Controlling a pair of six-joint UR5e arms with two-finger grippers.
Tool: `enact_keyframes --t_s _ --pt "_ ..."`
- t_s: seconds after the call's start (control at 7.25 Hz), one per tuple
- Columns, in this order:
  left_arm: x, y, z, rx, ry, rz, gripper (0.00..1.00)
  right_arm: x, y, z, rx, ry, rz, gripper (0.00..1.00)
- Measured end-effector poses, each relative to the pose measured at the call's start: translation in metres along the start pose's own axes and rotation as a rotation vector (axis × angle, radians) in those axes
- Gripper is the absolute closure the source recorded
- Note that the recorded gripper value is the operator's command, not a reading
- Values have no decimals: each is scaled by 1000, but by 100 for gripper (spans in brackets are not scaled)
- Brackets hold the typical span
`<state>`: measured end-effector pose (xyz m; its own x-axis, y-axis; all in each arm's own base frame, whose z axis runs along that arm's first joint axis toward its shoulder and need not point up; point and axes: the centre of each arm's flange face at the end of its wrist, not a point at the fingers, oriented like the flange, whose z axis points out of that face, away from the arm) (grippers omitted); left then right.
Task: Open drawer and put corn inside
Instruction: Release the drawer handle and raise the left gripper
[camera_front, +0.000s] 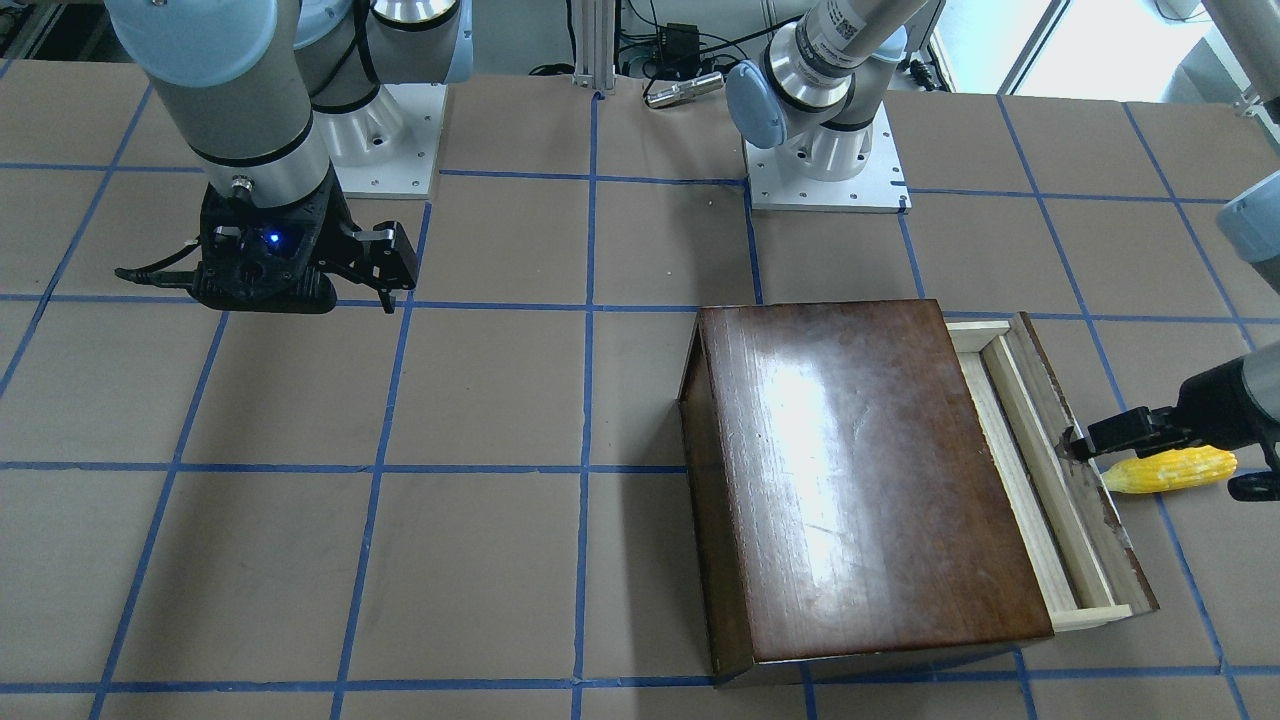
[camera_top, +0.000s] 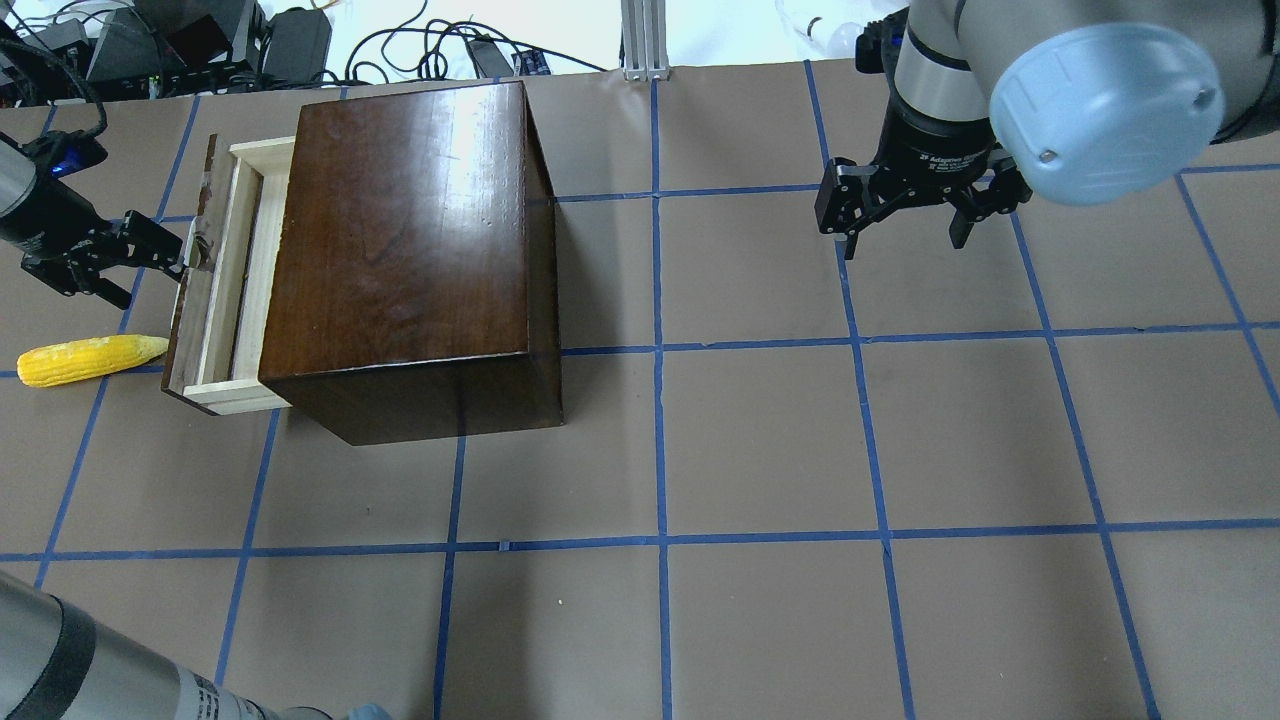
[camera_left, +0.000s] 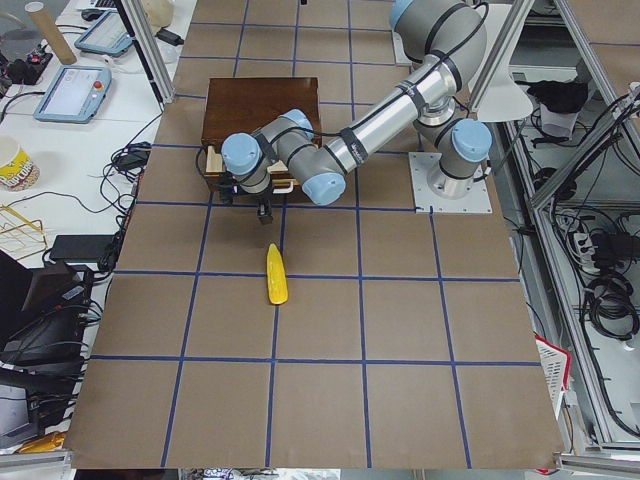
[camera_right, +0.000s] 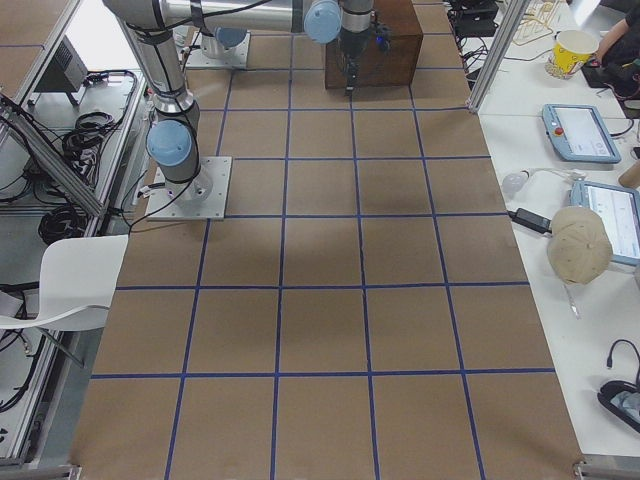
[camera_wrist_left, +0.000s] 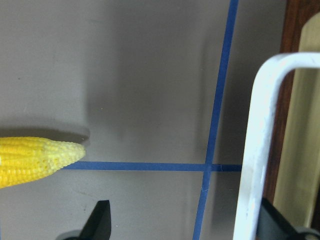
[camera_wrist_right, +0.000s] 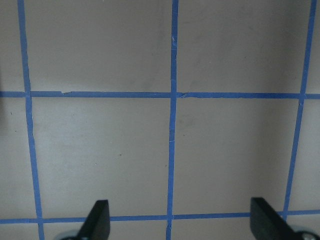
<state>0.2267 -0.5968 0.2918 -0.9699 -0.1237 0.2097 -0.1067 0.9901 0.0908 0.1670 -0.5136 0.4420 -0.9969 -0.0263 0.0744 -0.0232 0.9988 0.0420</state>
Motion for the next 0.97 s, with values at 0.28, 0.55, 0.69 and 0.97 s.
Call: enact_keyframes --t_s 0.28,0.55,0.69,0.97 --pt "-6 0 -2 3 0 3 0 0 0 0 0 0 0 0" --pt "-14 -1 -3 8 0 8 0 0 0 0 1 0 0 0" --pt "-18 -1 -4 9 0 9 0 0 0 0 0 0 0 0" --pt "-22 1 -5 12 -1 9 0 0 0 0 0 0 0 0"
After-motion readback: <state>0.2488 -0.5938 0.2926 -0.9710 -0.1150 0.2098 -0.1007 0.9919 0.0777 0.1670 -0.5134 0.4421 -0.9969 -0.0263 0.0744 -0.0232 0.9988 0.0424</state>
